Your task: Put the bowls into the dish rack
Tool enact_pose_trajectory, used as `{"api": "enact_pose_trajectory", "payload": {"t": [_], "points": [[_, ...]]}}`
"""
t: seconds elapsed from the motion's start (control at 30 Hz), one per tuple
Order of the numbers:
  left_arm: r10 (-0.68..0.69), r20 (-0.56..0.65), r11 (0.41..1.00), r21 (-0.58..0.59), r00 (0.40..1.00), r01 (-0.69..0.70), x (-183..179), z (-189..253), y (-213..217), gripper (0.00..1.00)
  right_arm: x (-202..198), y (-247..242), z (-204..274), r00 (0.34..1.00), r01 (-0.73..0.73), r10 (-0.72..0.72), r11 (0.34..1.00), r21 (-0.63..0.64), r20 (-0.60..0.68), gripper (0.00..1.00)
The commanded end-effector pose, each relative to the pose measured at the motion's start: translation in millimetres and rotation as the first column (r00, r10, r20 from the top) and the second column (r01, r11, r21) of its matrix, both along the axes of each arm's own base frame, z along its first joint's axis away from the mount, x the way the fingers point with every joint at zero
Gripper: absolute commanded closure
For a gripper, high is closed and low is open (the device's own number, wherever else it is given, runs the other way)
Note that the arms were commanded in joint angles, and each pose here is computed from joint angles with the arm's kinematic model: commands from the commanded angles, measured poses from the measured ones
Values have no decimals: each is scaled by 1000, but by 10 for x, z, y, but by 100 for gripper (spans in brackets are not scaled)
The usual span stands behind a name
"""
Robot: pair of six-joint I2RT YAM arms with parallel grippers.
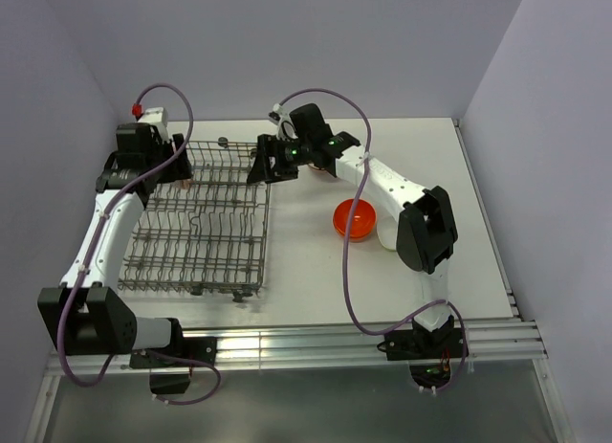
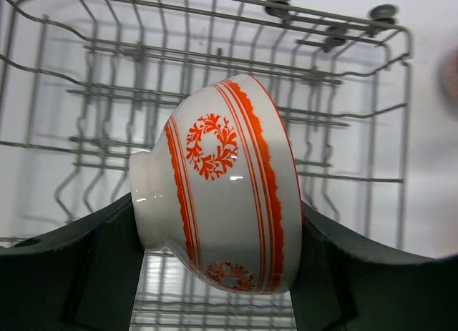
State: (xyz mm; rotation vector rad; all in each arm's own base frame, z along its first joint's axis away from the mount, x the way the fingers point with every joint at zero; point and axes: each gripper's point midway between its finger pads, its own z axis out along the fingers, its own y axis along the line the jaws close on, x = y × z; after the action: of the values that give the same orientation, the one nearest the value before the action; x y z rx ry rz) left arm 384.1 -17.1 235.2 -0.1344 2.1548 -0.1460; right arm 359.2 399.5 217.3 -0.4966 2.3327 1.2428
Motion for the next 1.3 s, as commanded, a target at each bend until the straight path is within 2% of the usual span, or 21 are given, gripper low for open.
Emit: {"api": "enact_pose_trajectory", "payload": {"t": [0.0,0.2,0.5,0.67,0.9,1.27], "points": [[2,123,980,199,992,-26,268,379,274,100,21,-61,-56,1000,10,-10,1000,-27,10,25],[16,69,917,398,997,-42,449,180,561,100,3,-70,-91,1000,6,-6,1000,-28,9,25],[60,-25,809,587,998,-34,708,-233,875,100,13,-90,-117,1000,0,1,999,-37,16,25],[61,-36,768,640,998,-23,856,-340,950,100,20,-100,-104,1000,3,-2,999,-35,24,25],[74,-118,702,712,990,32,1046,-648,1069,100,-19,-137,-107,1000,0,1,999,-42,30,25],[115,-161,632,773,980,53,1139,-983,1206,100,29,-180,-155,1000,21,-20,999,-48,19,25]]}}
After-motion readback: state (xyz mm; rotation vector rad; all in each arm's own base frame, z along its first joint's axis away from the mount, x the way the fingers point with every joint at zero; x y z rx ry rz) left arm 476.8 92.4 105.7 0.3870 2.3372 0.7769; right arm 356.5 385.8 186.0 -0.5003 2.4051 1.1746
